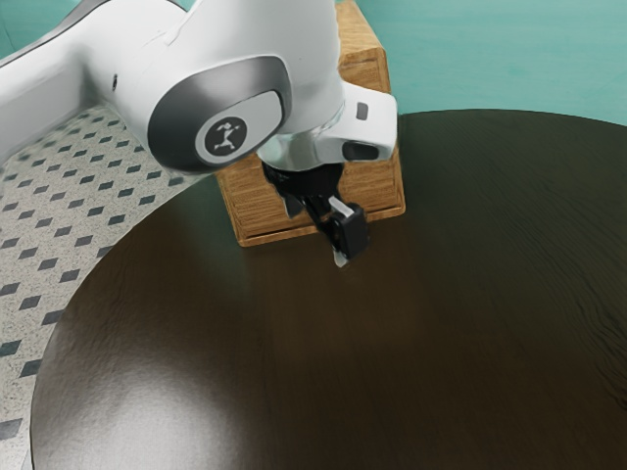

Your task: Pull the drawer handle with one arm to open the drawer

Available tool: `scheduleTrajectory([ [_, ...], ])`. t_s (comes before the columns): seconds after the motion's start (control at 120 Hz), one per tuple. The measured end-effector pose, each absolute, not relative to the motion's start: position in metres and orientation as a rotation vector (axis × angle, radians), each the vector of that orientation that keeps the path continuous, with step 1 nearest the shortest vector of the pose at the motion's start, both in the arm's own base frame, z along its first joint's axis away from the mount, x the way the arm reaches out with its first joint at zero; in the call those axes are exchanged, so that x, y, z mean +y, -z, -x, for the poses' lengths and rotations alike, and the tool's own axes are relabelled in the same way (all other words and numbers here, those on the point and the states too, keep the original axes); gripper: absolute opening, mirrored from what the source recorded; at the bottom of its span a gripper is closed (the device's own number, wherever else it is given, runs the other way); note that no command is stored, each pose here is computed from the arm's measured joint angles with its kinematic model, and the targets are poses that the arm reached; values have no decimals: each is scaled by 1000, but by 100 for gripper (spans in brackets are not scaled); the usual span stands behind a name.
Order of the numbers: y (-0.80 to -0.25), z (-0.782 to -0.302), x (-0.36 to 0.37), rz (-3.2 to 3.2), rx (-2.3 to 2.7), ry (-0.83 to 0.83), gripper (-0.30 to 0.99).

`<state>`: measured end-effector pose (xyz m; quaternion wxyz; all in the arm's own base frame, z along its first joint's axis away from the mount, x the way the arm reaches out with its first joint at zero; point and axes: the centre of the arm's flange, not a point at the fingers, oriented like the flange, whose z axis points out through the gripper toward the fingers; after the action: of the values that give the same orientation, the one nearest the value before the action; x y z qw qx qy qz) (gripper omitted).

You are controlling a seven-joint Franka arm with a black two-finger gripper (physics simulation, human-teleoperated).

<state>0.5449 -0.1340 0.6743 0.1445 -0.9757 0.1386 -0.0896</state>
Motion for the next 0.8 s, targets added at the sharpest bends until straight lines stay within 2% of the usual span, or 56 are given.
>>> scheduleTrajectory([
  [0.233,-681,-553,-99,2841,471,263,69],
  [0.483,-678,-552,-71,2738,673,134,69],
  [0.65,-730,-547,-60,2569,856,226,69],
  [0.8,-745,-552,-33,2368,879,186,69],
])
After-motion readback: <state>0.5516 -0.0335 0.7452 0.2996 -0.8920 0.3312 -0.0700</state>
